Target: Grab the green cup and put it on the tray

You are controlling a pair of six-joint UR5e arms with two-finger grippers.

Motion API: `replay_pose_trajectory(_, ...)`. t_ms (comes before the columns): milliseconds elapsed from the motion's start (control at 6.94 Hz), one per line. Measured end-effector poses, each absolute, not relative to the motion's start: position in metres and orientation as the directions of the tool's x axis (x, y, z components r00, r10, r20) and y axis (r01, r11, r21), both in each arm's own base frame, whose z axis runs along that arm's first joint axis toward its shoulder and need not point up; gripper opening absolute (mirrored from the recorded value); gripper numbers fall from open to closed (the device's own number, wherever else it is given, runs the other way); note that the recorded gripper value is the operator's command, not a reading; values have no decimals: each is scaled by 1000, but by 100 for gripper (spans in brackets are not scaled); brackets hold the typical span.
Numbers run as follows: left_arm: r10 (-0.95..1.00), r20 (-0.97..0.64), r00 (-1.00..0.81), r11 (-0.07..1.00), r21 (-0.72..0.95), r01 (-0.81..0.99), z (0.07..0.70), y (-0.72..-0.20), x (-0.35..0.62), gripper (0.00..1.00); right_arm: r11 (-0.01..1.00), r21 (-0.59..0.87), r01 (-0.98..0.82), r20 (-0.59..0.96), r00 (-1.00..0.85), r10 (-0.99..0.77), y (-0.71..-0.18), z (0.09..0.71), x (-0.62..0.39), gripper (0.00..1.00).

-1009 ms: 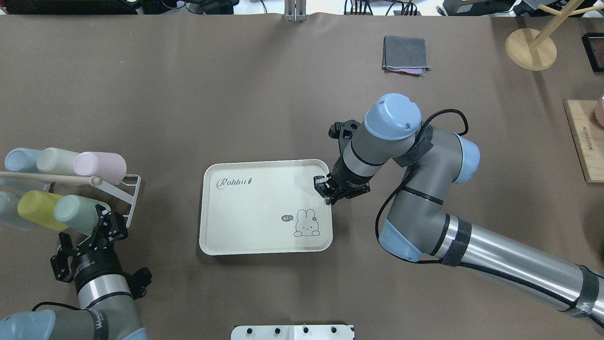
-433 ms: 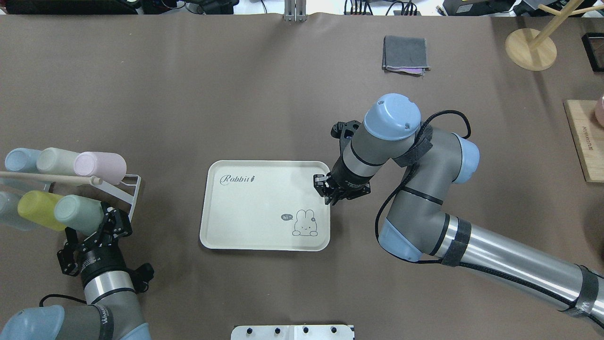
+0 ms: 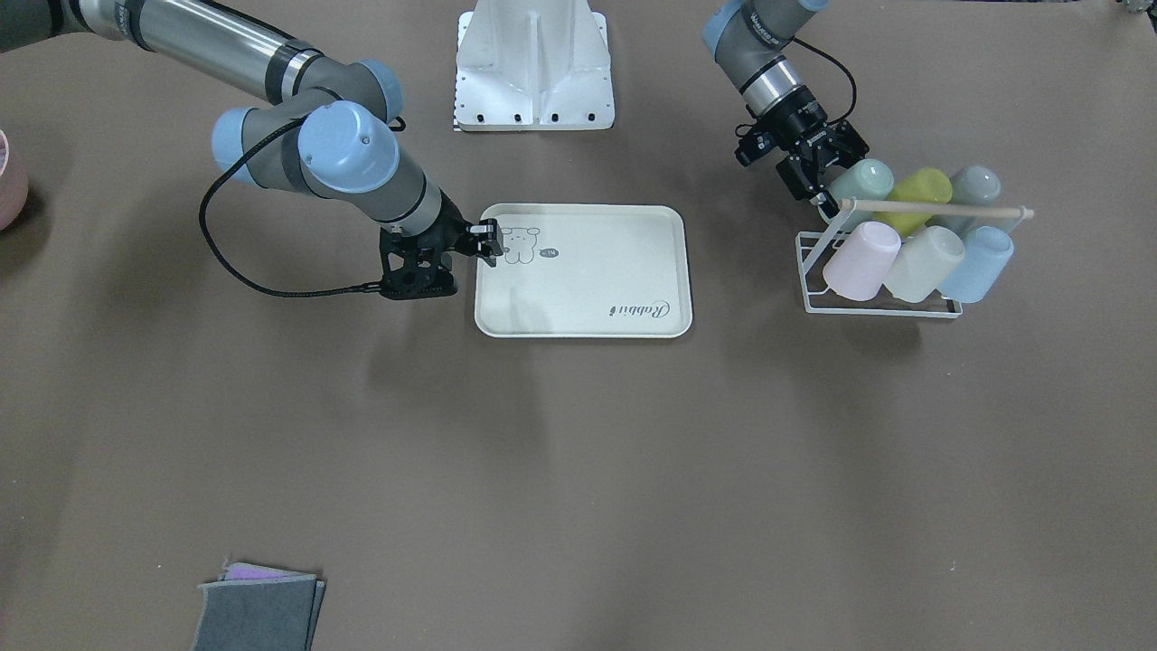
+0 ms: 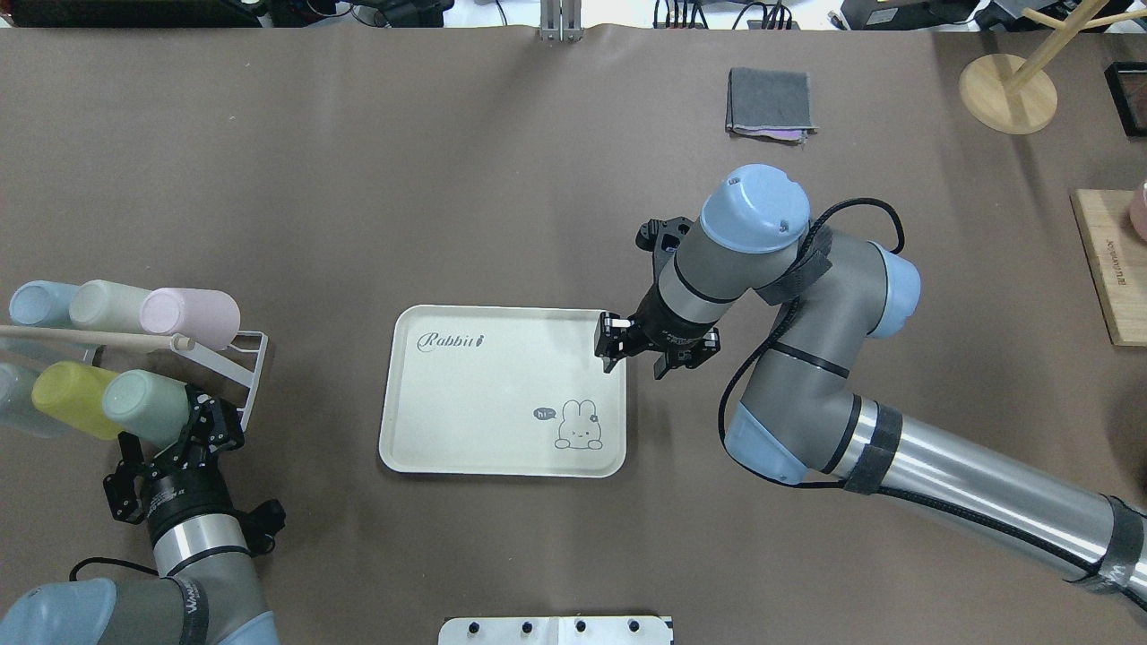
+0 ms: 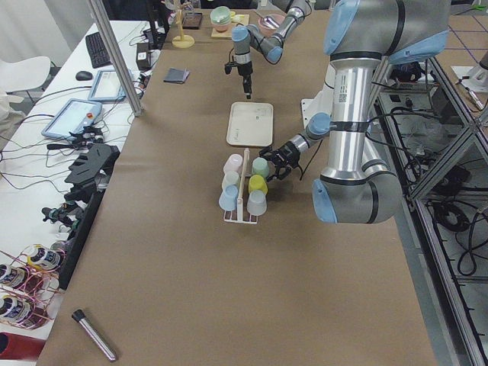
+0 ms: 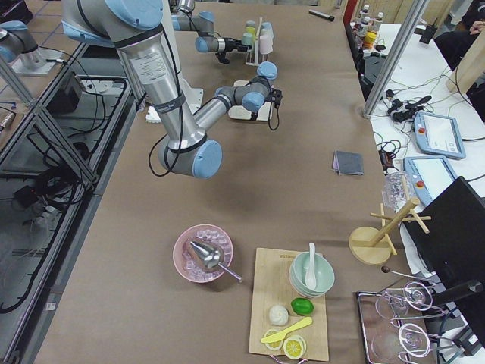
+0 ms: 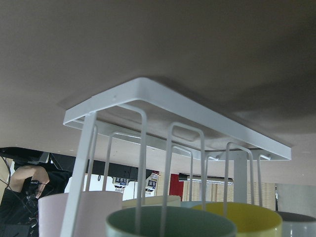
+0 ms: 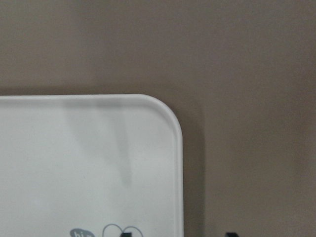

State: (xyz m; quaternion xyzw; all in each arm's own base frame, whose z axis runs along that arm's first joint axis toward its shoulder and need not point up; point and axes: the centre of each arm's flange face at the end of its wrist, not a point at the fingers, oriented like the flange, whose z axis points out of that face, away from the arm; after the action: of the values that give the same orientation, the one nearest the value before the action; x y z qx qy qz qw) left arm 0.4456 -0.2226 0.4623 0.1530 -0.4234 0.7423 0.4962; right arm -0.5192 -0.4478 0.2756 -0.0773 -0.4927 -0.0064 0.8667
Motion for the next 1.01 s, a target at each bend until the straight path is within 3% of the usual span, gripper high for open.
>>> replay_pose_trajectory(433,609,639,-471,-147,-492,-858,469,-224,448,94,997,-36,61,858,514,-1,-489,310,-418,100)
replay_pose_trajectory(721,610,632,-479,-146,-504,-851,474,-225,450,93,987,91,132,841,520,-147,-517,382,-314,100)
replay_pose_trajectory(1009,606,611,-510,-171,-526,-833,472,-226,455,93,974,127,188,803,556,-212,-525,464,-228,100)
